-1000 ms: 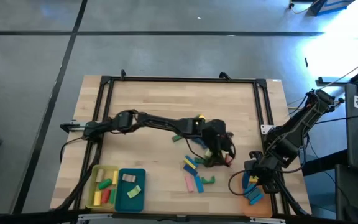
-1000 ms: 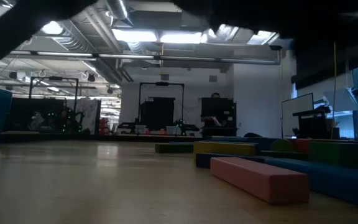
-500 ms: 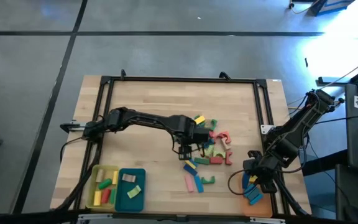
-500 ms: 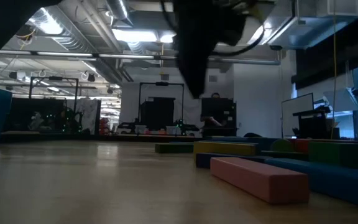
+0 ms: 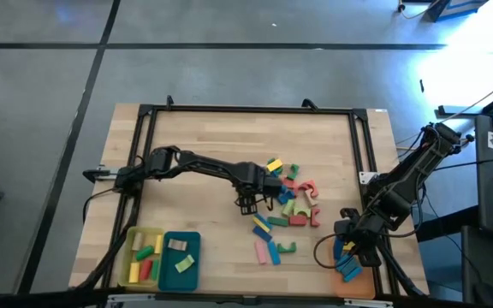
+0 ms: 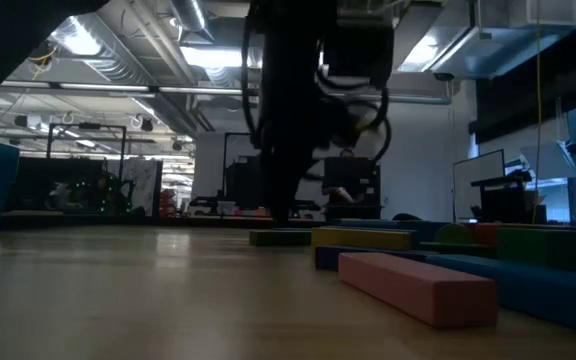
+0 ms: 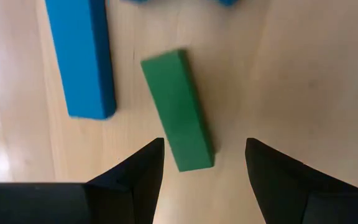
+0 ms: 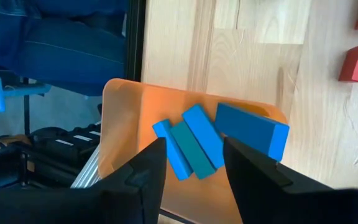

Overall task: Sort blocks by size
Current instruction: Put the green rectangular block into the orange bin

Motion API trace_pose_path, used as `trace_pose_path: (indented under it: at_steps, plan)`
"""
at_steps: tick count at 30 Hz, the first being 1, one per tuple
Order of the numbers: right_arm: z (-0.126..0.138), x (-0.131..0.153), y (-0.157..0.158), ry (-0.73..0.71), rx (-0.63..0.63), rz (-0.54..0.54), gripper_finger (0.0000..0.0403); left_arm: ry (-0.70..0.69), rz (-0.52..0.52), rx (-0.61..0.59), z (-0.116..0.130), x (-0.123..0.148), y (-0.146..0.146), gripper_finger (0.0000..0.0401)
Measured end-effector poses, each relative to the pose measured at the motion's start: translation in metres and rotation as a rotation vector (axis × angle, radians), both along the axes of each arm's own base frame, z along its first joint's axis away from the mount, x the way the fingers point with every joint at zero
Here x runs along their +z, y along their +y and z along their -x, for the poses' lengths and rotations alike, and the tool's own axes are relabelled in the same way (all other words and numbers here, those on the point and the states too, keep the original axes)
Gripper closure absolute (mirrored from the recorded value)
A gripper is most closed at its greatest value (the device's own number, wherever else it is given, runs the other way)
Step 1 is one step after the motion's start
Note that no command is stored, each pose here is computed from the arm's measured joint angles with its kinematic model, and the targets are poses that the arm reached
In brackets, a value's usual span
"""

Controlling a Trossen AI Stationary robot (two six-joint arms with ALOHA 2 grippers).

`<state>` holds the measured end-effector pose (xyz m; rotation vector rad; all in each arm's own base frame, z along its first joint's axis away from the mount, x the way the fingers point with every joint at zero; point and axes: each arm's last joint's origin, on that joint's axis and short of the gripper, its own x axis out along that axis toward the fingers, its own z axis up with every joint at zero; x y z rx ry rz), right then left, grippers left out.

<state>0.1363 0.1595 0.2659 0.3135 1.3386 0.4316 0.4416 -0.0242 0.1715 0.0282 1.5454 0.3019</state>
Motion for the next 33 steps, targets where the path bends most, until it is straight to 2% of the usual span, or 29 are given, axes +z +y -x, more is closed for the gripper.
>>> trace_pose_path:
  at_steps: [7, 11, 20, 24, 28, 33]
  plan:
    - [-0.001, 0.000, -0.001, -0.025, -0.017, 0.023, 0.0242, 0.046, -0.005, 0.010, 0.009, -0.024, 0.004, 0.0198]
    - [-0.001, 0.000, -0.001, -0.028, -0.019, 0.026, 0.0242, 0.038, -0.001, 0.001, 0.010, -0.028, 0.006, 0.0203]
    - [-0.001, 0.000, -0.001, -0.041, -0.028, 0.037, 0.0242, -0.026, 0.008, 0.027, 0.004, -0.029, 0.014, 0.0298]
    - [-0.003, 0.000, -0.002, -0.077, -0.054, 0.069, 0.0242, -0.055, -0.010, 0.038, 0.001, -0.028, 0.015, 0.0326]
    - [-0.003, 0.000, -0.002, -0.081, -0.058, 0.073, 0.0242, -0.056, -0.012, 0.038, 0.001, -0.028, 0.015, 0.0331]
    - [-0.003, 0.000, -0.002, -0.081, -0.058, 0.073, 0.0242, -0.051, -0.008, 0.036, 0.001, -0.028, 0.015, 0.0318]
